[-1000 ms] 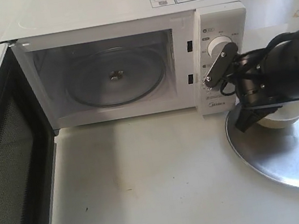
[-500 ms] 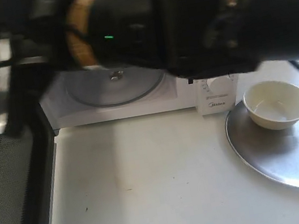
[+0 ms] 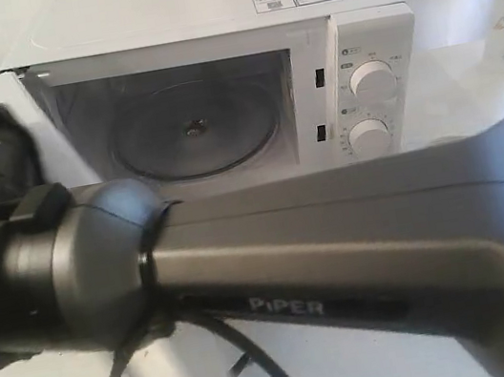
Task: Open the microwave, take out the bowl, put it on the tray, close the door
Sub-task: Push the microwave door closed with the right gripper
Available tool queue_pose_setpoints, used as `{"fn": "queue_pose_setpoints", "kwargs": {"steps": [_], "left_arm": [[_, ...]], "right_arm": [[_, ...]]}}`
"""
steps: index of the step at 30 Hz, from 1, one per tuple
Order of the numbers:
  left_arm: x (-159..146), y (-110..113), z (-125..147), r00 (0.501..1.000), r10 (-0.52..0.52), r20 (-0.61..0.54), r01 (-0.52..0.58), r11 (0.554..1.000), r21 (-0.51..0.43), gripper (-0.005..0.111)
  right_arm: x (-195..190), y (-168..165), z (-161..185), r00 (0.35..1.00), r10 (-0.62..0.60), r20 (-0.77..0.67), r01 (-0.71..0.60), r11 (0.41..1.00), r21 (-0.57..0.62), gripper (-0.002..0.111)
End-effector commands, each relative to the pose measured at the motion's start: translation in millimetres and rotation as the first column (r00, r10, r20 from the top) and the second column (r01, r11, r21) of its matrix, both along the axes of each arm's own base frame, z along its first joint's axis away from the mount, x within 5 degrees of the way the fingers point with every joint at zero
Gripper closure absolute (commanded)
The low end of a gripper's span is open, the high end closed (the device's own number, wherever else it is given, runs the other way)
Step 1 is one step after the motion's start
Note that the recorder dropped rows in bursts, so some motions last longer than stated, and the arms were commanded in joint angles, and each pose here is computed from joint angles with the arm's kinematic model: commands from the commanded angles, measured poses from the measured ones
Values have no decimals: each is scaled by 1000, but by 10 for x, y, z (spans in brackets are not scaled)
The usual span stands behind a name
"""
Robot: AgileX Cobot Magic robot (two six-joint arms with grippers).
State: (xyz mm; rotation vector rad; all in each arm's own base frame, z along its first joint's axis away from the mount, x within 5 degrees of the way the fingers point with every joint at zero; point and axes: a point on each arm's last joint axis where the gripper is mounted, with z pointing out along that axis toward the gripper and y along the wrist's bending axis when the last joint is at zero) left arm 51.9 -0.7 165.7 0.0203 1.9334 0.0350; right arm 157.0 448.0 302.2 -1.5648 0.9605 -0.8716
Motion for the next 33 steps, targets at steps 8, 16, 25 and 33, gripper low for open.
{"fn": "queue_pose_setpoints", "kwargs": {"steps": [8,16,25,33], "left_arm": [[-2,-6,9,1000,-6,3,6,1000,-8,107],[-2,-6,9,1000,-6,3,6,1000,-8,107],[-2,-6,9,1000,-6,3,6,1000,-8,107],[-2,-6,9,1000,-6,3,6,1000,-8,107]], "right_arm": [[1194,-944,201,838,-545,-12,537,821,195,108],[1621,-1350,77,756,-654,-29,644,735,213,108],[2001,-1754,65,683,-725,-90,695,608,383,108],[1522,-1799,226,737,-666,-119,645,638,421,108]]}}
